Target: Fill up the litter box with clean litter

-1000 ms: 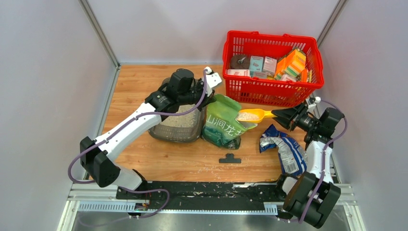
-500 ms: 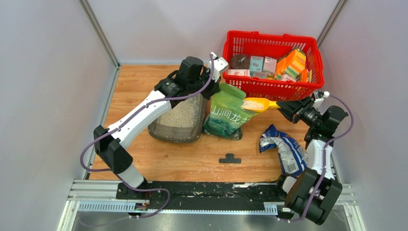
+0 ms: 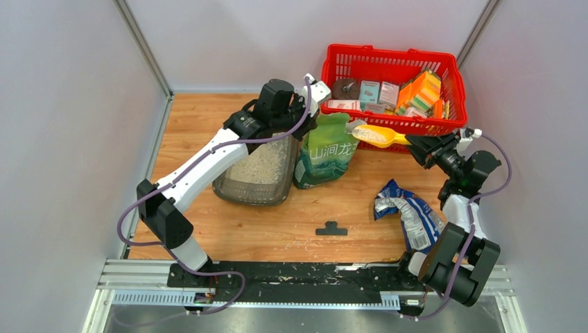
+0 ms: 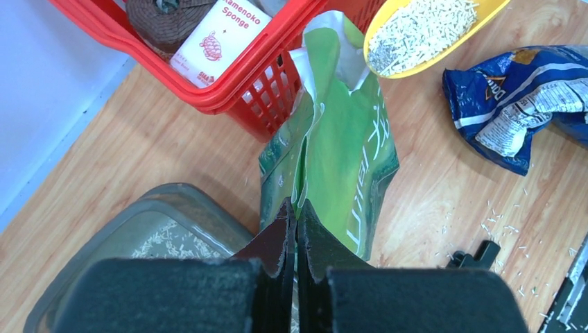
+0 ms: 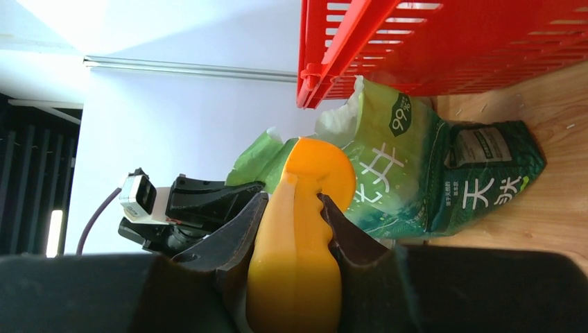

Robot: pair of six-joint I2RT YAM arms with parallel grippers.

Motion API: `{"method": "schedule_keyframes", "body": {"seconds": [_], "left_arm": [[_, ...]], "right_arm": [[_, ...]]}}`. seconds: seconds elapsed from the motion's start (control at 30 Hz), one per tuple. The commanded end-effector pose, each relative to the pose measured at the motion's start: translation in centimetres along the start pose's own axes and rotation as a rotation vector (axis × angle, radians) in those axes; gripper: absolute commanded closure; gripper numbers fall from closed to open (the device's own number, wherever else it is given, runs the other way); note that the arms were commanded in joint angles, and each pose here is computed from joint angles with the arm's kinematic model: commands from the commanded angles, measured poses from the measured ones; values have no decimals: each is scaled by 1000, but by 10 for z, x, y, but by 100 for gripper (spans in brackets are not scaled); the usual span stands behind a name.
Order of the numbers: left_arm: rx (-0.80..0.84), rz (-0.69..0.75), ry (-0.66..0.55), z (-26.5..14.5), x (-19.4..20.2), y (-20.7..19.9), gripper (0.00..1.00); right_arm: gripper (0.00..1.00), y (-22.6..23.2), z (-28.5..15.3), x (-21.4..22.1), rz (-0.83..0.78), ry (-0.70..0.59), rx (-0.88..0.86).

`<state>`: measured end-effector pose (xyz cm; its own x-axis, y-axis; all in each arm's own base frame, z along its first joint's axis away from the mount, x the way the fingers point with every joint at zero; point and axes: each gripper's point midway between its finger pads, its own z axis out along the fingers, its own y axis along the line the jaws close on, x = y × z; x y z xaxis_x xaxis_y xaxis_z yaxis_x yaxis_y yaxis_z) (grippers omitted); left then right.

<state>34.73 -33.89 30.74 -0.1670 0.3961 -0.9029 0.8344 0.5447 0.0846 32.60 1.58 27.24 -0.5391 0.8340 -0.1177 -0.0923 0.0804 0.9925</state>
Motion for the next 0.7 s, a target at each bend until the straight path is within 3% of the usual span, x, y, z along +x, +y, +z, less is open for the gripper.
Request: {"method": "schedule_keyframes", "body": {"seconds": [0.0,0.3,0.6,0.67], "left_arm": [[-65,132,-384,-52,-111,11,100],[-146,128,-307,-39,-84,27,100],[-217,147,-273,-38,-79,52,100],[-224,161,-268,-41,-80,54,80]], "right_arm": [[100,15,1,-4,-48,-32,-55],[100,40,3,5,-80,21,-99],[100,49,20,54,-91,190,-115],[100,51,26,58,-88,220,-118]]}}
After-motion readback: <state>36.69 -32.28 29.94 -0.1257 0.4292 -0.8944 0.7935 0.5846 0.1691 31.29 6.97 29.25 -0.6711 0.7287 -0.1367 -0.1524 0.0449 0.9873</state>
